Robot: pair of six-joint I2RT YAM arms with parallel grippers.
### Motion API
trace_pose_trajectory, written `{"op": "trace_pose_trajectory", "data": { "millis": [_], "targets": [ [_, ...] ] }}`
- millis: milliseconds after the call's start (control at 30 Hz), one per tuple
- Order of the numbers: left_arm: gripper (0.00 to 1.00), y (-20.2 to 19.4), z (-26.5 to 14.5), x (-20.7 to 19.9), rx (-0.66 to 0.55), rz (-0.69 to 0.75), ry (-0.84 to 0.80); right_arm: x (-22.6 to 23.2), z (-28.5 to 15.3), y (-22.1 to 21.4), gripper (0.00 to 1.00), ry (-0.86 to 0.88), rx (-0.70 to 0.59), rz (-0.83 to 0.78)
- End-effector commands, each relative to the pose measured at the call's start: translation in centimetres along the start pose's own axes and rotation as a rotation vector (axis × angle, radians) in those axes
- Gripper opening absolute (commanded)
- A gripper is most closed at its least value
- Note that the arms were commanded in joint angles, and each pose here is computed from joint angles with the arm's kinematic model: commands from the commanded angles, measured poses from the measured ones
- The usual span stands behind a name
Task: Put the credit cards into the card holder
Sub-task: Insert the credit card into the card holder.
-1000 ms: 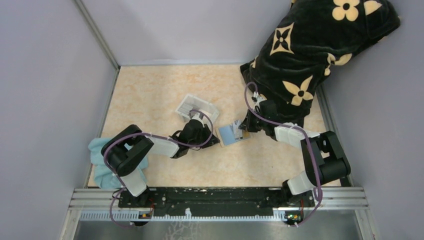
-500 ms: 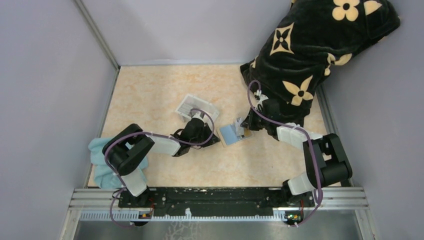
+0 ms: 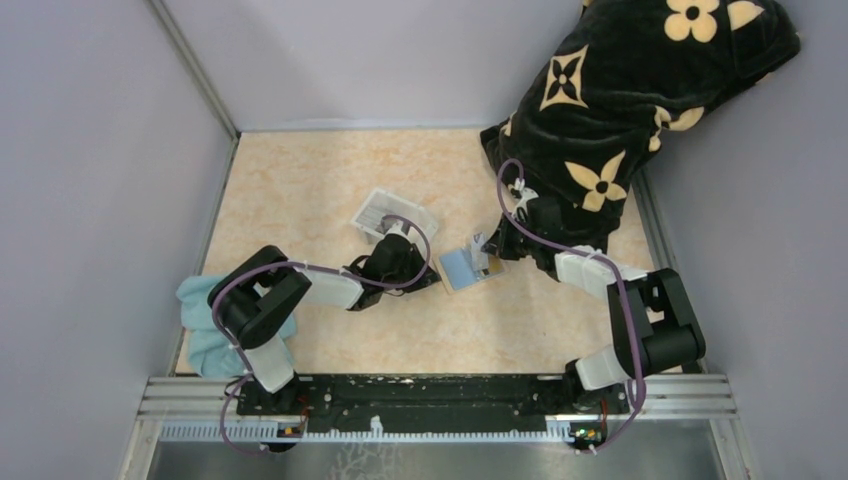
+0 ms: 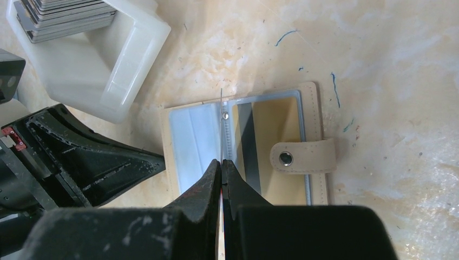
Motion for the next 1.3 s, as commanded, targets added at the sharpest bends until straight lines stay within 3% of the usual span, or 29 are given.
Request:
{"op": "trace_pose_trajectory", "data": {
  "millis": [0, 467, 933, 1267],
  "targets": [
    [0.09, -1.2, 0.4, 2.7, 0.033, 0.009, 0.111, 0.8, 0.2, 2.0, 0.0, 0.05, -0.059, -0.03],
    [0.09, -1.3, 0.6, 2.9, 0.036, 0.005, 0.118, 0.1, 0.9, 0.1, 0.0, 0.048, -0.022, -0.015],
    [0.08, -1.1, 0.5, 3.3, 0.024, 0.003, 0.145, 0.7, -1.1, 3.0, 0.0, 0.009, -0.116, -0.055],
    [0.07, -0.9, 0.5, 3.2, 0.019, 0.008, 0.152, -0.1, -0.3, 1.2, 0.0, 0.001, -0.06, -0.041]
  ]
}}
Point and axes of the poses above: each gripper's point midway between its finger pads, its own z axis out along the fingers, its own x axis along the line the jaws close on, y = z × x, the point moved 2 cm from there along -z, back along the fingers, and after that the axes turned 8 degrees about -z, right-handed, at the moved point
